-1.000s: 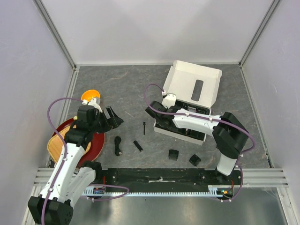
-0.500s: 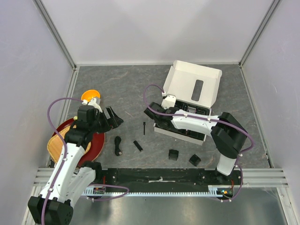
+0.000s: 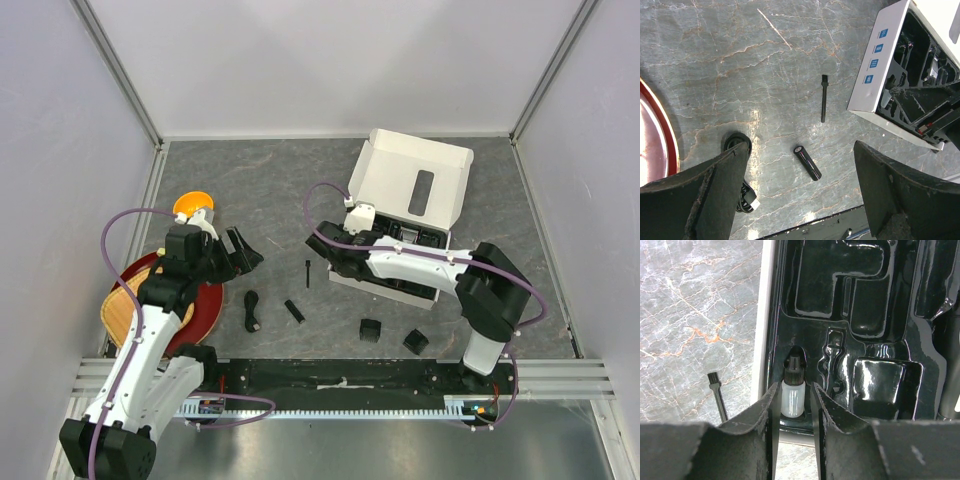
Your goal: Sort the hair-cutting tools
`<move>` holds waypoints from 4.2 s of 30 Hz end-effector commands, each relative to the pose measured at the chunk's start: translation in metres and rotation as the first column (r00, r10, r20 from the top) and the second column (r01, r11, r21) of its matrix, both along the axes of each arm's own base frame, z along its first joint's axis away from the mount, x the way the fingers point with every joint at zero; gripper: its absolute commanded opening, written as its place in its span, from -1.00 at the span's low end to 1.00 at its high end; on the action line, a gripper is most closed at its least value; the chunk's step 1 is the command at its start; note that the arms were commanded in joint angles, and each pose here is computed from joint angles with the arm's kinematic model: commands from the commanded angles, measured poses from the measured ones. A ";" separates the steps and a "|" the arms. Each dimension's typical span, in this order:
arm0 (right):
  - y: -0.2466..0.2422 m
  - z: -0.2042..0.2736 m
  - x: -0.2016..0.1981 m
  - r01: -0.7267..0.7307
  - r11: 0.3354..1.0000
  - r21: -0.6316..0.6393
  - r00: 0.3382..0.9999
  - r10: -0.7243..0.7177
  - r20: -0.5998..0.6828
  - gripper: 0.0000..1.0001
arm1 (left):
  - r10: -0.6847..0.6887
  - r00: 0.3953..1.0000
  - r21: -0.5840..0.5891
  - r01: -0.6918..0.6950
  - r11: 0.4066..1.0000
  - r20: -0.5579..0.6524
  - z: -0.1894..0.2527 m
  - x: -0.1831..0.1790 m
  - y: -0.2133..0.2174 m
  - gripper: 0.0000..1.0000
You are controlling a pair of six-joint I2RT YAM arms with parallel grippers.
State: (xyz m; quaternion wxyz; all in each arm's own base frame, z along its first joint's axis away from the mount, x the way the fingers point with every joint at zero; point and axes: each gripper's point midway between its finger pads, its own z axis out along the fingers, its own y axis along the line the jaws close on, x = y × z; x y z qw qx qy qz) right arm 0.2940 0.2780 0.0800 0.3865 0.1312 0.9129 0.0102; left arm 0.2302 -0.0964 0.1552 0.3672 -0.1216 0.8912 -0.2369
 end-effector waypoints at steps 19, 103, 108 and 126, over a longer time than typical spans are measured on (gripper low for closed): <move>0.001 0.005 0.019 -0.001 0.999 -0.043 1.000 0.002 0.022 -0.68 | -0.020 1.000 -0.019 0.020 1.000 0.019 0.007 0.000 -0.005 0.84; -0.099 0.085 -0.018 -0.182 0.980 0.080 0.976 0.171 0.132 0.15 | 0.120 0.819 0.315 0.078 0.946 -0.562 -0.141 -0.058 -0.012 -0.57; -0.108 0.100 -0.020 -0.176 0.982 0.064 0.975 0.165 0.150 0.15 | 0.058 0.880 0.270 0.081 0.959 -0.471 -0.110 -0.035 -0.025 -0.76; -0.133 0.131 -0.033 -0.122 0.988 0.096 0.974 0.100 0.204 0.16 | -0.329 0.937 -0.176 0.307 0.936 -0.119 0.024 0.061 -0.193 -0.71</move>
